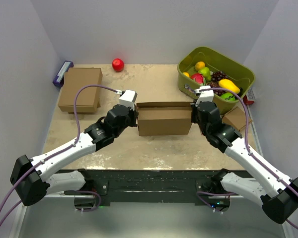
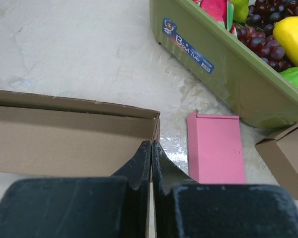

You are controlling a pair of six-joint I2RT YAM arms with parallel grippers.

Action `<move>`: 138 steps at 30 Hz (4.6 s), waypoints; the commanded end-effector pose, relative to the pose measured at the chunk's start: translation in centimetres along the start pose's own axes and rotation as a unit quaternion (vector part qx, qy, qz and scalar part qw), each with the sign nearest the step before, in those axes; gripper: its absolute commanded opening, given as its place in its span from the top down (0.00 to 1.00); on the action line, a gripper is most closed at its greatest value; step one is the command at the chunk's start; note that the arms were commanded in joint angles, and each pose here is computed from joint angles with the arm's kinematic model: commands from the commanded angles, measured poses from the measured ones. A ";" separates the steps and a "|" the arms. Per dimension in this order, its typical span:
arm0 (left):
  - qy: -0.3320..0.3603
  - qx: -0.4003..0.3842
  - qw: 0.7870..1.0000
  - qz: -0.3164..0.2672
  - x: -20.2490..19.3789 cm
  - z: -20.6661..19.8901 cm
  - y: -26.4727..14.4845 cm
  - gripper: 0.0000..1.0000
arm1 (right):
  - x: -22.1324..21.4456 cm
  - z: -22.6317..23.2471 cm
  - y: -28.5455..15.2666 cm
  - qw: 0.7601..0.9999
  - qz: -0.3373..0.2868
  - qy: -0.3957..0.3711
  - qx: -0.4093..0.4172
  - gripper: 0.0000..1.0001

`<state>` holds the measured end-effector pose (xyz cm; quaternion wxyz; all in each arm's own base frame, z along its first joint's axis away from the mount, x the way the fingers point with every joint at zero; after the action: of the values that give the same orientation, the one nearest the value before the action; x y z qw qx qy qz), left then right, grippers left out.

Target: Fold the paper box

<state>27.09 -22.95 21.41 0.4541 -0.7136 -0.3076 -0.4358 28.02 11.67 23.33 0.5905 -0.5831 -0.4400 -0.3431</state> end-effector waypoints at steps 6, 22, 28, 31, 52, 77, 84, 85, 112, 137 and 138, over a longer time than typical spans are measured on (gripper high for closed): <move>0.036 0.009 0.997 0.072 -5.0 1.3 0.1 1.00 | -5.9 0.8 0.3 0.991 0.133 0.022 -0.020 1.00; 0.097 -0.016 0.993 0.071 -5.5 1.6 0.3 1.00 | -7.5 0.0 -1.6 0.982 0.165 0.071 -0.056 0.91; 0.101 -0.025 0.992 0.071 -5.5 1.4 0.2 1.00 | -3.5 0.0 -3.0 0.988 0.110 0.103 -0.031 0.49; 0.103 -0.031 0.992 0.068 -5.3 1.3 0.1 1.00 | -1.5 -0.4 -4.1 0.990 0.075 0.117 -0.021 0.31; 0.107 -0.034 0.991 0.077 -5.3 1.0 0.3 1.00 | 0.1 -1.0 -6.0 0.992 0.027 0.121 0.006 0.60; 0.066 -0.094 0.993 0.025 -0.1 -1.6 -2.2 0.34 | -1.2 -0.7 -5.4 0.993 0.050 0.107 0.006 1.00; 0.052 -0.086 0.995 -0.004 2.4 -1.8 -2.6 0.37 | -1.3 -0.8 -5.3 0.993 0.051 0.105 0.003 1.00; 0.049 -0.086 0.995 -0.009 2.8 -1.8 -2.7 0.38 | -1.3 -0.8 -5.3 0.993 0.052 0.105 0.003 1.00; 0.030 -0.088 0.995 -0.024 2.5 -1.7 -2.6 1.00 | -2.3 -0.9 -5.2 0.993 0.066 0.099 -0.003 1.00; 0.018 -0.056 0.997 0.054 -7.6 -0.5 -1.9 1.00 | -5.6 -0.8 -5.6 0.987 0.117 0.113 -0.005 0.91; 0.019 -0.052 0.997 0.054 -7.7 -0.4 -1.9 1.00 | -5.6 -0.7 -5.6 0.986 0.118 0.114 -0.002 0.86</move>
<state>24.18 -23.70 21.23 0.3748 -0.7332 -0.3076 -0.4767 22.58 10.12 23.42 0.6550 -0.5584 -0.3330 -0.3852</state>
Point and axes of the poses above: each gripper's point midway between its finger pads, its own y axis out along the fingers, its own z axis along the line the jaws close on, x = y × z, the point moved 2 cm from there along -y, back along the fingers, and after that the axes turned 2 degrees about -y, right-handed, at the moved point
